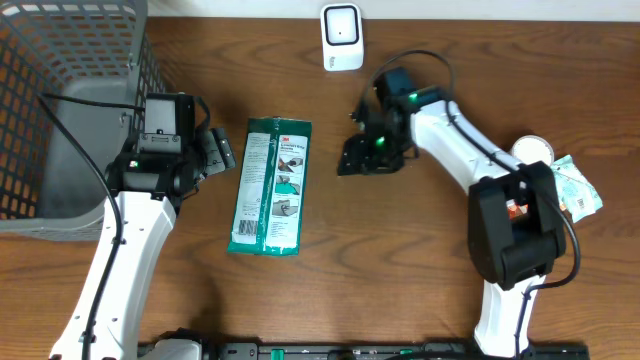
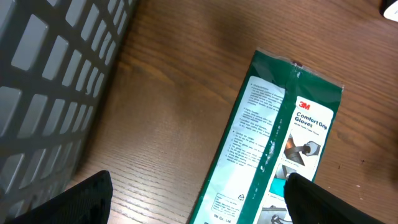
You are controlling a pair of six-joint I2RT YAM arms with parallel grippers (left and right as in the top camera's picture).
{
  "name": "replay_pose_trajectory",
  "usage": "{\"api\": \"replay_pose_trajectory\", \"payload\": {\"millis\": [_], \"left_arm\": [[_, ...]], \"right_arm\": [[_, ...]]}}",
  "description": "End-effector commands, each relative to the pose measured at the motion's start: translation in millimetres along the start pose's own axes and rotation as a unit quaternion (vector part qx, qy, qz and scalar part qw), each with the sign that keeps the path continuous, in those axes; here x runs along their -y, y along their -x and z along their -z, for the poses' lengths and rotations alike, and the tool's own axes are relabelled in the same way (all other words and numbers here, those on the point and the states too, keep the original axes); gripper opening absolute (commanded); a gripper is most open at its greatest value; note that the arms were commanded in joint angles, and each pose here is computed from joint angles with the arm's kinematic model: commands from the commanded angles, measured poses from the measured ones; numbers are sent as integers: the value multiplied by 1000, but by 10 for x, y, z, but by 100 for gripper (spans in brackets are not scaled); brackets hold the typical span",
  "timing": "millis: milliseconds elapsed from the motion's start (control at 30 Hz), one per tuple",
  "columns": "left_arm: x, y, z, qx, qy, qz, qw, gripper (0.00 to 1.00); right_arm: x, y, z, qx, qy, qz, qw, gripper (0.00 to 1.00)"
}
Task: Scan the item barcode
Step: 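Open the right gripper and move it left toward the gloves pack, then grasp the gloves pack with both grippers and lift it upright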
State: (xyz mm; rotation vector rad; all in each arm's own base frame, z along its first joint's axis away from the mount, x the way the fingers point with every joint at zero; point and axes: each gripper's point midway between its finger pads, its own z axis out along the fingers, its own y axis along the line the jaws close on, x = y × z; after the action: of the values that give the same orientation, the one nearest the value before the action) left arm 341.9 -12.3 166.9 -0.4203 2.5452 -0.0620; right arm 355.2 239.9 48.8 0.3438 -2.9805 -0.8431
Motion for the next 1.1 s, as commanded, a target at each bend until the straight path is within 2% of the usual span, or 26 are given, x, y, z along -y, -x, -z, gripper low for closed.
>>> {"api": "replay_pose_trajectory", "payload": {"millis": [0, 133, 200, 233, 300, 367, 467, 567, 733, 1067], "left_arm": [[-30, 2, 2, 1, 5, 1, 1000, 85], [-28, -29, -7, -6, 4, 0, 1000, 83], [-29, -69, -24, -15, 6, -4, 1000, 59], [-34, -102, -43, -23, 9, -6, 1000, 51], [-55, -166, -93, -39, 16, -9, 999, 45], [-73, -228, -163, -57, 22, -25, 998, 27], [-96, -332, -361, -90, 33, -39, 995, 19], [-103, -413, -545, -115, 39, -46, 991, 19], [54, -630, -868, -172, -7, -77, 982, 19], [-18, -945, -1363, -234, 8, -86, 968, 19]], "right_arm": [[-289, -73, -151, -10, 33, 9, 999, 58], [-441, -74, -251, -4, 29, 7, 1000, 57], [-447, -73, -283, 0, 15, 5, 1000, 56], [-450, -66, -296, 2, 10, 3, 1000, 56], [-485, -53, -315, 7, 9, 9, 1000, 56], [-520, -46, -330, 9, 11, 9, 1000, 56], [-535, -26, -333, 14, 13, 8, 1000, 56], [-533, -28, -333, 13, 13, 8, 1000, 57], [-494, -83, -375, 6, 11, -4, 1000, 58], [-492, -166, -627, 16, 26, 10, 999, 55]]}}
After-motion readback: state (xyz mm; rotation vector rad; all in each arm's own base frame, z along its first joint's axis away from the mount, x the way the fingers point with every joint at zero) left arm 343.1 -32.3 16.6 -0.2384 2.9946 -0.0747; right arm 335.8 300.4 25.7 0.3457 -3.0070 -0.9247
